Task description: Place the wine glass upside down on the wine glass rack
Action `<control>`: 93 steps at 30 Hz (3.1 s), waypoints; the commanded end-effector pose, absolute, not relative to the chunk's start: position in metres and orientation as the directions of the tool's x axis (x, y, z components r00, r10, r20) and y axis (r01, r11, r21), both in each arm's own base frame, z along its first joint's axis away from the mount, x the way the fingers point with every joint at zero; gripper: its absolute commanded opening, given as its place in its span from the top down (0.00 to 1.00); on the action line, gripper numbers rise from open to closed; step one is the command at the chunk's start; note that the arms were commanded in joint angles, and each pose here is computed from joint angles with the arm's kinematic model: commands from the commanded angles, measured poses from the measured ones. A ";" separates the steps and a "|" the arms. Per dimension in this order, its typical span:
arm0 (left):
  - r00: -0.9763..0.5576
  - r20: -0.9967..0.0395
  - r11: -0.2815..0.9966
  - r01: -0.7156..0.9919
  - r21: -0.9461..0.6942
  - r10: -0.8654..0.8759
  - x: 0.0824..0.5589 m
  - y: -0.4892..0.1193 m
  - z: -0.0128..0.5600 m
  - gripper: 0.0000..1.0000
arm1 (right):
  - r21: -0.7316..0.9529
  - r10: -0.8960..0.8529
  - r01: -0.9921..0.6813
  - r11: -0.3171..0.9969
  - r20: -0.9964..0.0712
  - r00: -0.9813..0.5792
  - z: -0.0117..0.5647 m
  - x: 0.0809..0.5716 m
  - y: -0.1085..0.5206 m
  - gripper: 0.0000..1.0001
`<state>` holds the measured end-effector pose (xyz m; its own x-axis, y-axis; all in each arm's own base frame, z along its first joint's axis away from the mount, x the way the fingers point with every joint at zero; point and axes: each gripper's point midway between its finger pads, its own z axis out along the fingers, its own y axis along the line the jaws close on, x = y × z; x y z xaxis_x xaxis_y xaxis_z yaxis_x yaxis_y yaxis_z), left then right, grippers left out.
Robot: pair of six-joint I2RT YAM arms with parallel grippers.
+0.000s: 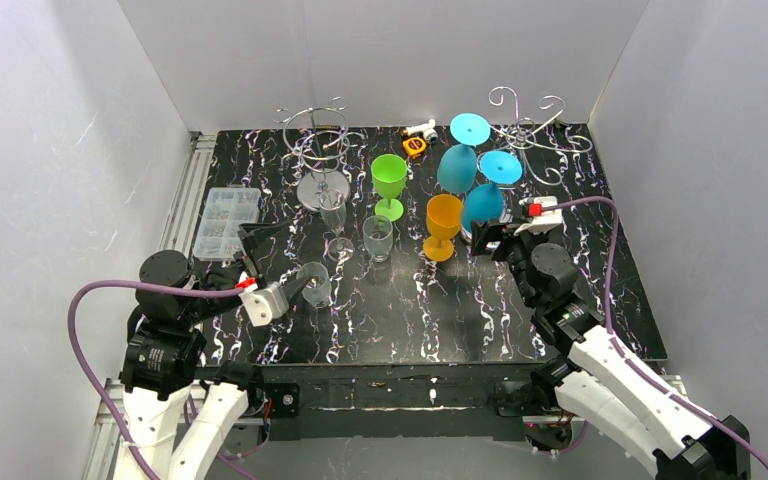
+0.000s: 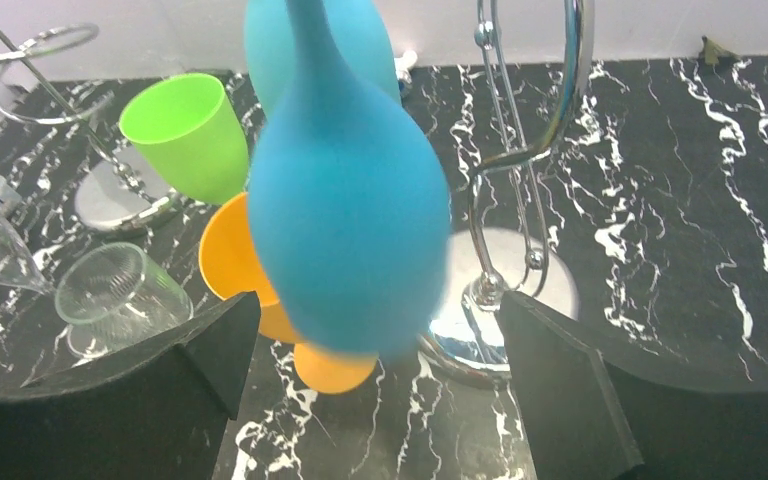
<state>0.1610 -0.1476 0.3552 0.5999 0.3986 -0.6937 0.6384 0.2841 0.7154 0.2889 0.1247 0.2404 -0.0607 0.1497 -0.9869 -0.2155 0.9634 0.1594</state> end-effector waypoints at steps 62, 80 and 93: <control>0.516 -0.778 0.282 0.735 0.617 0.357 0.150 -0.153 0.337 0.02 | -0.050 0.023 0.326 0.944 -0.976 -0.218 0.411 0.496 -0.008 0.30; 0.508 -0.783 0.282 0.741 0.610 0.359 0.149 -0.152 0.333 0.02 | 0.129 0.178 0.298 0.946 -0.974 -0.140 0.413 0.484 -0.020 0.32; 0.512 -0.780 0.285 0.736 0.614 0.359 0.145 -0.151 0.336 0.02 | 0.197 0.237 0.189 0.962 -0.945 -0.224 0.412 0.463 0.005 0.50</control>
